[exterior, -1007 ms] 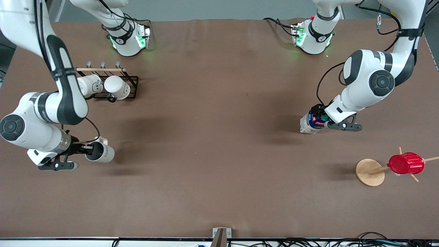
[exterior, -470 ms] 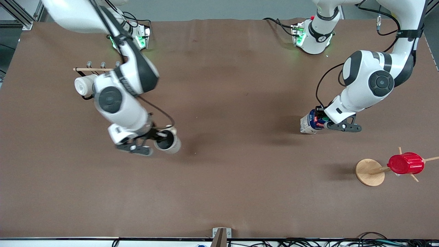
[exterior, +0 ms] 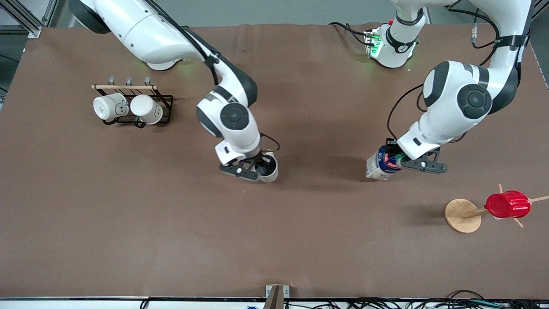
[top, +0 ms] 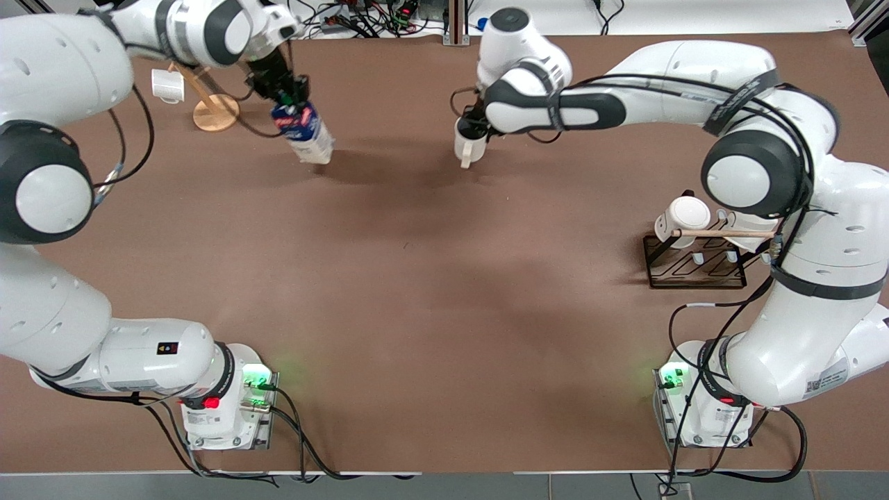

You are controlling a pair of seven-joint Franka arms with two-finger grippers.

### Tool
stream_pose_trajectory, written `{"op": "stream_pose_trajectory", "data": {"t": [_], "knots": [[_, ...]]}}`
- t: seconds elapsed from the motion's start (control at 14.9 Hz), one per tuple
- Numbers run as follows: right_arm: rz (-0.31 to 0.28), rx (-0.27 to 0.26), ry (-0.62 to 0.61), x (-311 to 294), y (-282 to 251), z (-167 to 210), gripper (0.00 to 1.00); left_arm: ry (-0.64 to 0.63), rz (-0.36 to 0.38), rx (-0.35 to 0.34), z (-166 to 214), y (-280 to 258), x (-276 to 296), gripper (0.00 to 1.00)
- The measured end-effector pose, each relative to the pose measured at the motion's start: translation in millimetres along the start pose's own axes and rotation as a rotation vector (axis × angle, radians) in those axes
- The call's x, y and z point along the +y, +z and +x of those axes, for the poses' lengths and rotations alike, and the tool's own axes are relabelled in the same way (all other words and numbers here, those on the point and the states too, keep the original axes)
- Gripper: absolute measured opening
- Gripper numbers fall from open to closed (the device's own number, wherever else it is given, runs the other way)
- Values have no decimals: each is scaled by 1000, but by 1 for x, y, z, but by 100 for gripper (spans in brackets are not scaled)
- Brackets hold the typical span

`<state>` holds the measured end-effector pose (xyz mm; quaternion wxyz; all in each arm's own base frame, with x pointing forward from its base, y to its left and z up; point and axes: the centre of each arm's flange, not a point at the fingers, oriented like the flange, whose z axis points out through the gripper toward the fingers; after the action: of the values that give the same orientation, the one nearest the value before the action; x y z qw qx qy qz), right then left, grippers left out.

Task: Place cup and milk on table
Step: 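Carry the mug and milk carton toward the table middle with both grippers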

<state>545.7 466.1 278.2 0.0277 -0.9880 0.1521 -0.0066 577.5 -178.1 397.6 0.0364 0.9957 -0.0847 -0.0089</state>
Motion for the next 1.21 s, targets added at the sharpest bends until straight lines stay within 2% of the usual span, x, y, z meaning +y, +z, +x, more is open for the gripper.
{"op": "stream_pose_trajectory", "data": {"t": [0.27,0.47,0.67,0.81,0.94,1.21], "knots": [[-6,3,-12,-22,3,-37,4,-68,-40,-19,32,7,83,42],[-34,26,-14,-25,18,-46,4,-109,-39,-58,34,42,141,42],[-37,29,-15,-24,33,-46,5,-126,-16,-74,31,61,166,42],[-37,29,-14,-24,33,-45,15,-133,-12,-79,29,62,170,42],[-33,32,-11,-24,31,-43,38,-136,-11,-79,26,62,177,42],[-35,43,6,-22,19,-31,73,-136,2,-62,17,62,202,42]]}}
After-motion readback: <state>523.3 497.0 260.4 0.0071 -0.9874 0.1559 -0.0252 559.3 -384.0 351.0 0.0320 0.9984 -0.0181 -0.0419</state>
